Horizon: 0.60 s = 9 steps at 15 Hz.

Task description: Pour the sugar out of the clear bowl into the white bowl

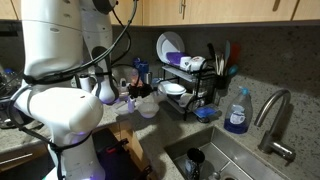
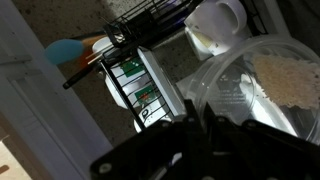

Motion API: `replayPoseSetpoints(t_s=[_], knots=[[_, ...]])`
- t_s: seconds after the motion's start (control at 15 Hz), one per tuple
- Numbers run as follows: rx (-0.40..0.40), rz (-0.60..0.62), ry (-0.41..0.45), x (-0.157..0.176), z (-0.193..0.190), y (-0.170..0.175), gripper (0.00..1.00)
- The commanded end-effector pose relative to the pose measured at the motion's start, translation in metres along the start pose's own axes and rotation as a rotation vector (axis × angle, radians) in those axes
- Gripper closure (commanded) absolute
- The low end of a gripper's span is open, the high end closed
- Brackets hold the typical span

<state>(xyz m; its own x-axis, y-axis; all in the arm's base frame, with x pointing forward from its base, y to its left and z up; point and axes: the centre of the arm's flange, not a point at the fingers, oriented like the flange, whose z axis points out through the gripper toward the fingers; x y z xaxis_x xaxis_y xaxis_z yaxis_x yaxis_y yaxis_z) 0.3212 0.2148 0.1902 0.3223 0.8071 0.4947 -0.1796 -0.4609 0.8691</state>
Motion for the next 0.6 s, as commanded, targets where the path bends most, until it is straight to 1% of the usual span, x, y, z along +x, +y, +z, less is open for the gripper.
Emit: replayPoseSetpoints(t_s=[0.0,0.53], knots=[[-0.032,-0.004,0.003,0.0056,0.0027,-0.0005,0.98],[-0.041,-0.007,0.009,0.0083,0.0057,-0.0013,0.98]])
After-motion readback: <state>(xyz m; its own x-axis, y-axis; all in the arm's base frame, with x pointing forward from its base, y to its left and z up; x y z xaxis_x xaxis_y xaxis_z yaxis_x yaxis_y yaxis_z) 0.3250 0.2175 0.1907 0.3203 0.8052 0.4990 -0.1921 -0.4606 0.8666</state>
